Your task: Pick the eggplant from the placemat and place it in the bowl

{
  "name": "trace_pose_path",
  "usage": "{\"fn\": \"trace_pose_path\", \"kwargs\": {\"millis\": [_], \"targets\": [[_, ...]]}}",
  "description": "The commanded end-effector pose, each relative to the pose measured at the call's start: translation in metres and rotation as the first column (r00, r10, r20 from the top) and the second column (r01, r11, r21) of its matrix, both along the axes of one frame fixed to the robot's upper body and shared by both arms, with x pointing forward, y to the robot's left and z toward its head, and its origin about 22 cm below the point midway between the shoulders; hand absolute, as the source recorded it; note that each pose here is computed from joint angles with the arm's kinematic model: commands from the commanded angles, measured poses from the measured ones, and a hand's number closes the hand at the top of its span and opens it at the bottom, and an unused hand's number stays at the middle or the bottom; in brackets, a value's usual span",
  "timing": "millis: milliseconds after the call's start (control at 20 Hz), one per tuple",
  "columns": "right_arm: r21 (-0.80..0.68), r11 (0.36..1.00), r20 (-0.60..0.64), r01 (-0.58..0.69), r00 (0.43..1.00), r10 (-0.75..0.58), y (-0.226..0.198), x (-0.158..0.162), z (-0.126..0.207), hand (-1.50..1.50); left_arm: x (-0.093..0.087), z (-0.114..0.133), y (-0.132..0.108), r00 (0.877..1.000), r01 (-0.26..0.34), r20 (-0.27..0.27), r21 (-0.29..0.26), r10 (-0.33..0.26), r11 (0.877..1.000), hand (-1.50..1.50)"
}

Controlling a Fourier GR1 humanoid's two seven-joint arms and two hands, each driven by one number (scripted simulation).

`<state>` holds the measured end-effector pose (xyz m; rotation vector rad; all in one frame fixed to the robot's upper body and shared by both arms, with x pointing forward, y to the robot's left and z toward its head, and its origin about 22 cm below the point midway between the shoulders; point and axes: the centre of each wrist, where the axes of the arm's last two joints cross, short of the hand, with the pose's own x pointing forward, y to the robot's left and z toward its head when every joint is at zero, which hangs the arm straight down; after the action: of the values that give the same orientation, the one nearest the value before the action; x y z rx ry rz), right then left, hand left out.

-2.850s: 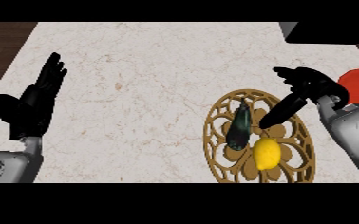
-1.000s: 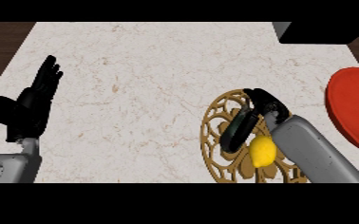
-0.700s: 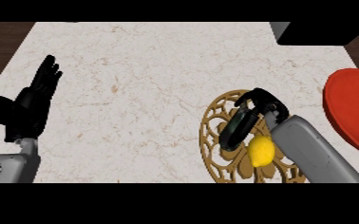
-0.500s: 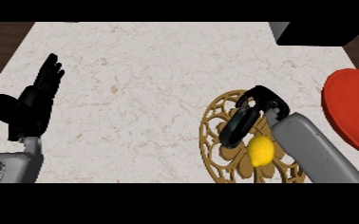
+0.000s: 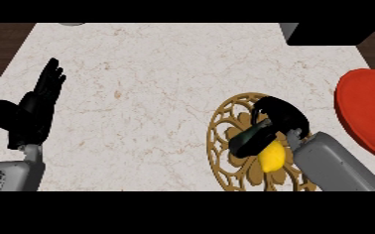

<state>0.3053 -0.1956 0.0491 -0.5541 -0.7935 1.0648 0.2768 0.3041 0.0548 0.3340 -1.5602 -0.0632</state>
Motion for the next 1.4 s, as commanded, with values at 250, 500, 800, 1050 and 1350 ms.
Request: {"fn": "trace_pose_path", "kwargs": {"millis": [250, 500, 800, 1050, 1350], "targets": [[-0.189, 0.933, 0.288, -0.308, 0.891, 0.352, -0.065, -0.077, 0.006, 1.5, -0.011, -0.002, 0.013, 1.0, -0.024, 0.003, 0.01, 0.024, 1.0, 0.0], [-0.242, 0.951, 0.521, -0.19, 0.802, 0.293, -0.082, -0.086, 0.066, 1.5, -0.024, -0.019, 0.013, 0.999, -0.029, -0.023, 0.003, 0.029, 1.0, 0.0], [-0.113, 0.993, 0.8, -0.033, 0.59, 0.11, -0.085, -0.095, 0.15, 1.5, -0.018, -0.007, 0.028, 0.998, -0.054, -0.014, 0.013, 0.055, 0.998, 0.0], [-0.038, 0.997, 0.812, 0.06, 0.584, -0.004, -0.117, -0.114, 0.172, 1.5, -0.014, 0.004, 0.016, 1.0, -0.029, -0.008, 0.005, 0.029, 1.0, 0.0], [0.056, 0.99, 0.814, 0.133, 0.568, -0.122, -0.176, -0.112, 0.17, 1.5, -0.02, 0.004, 0.025, 1.0, -0.006, 0.003, -0.015, 0.006, 1.0, 0.0]]}}
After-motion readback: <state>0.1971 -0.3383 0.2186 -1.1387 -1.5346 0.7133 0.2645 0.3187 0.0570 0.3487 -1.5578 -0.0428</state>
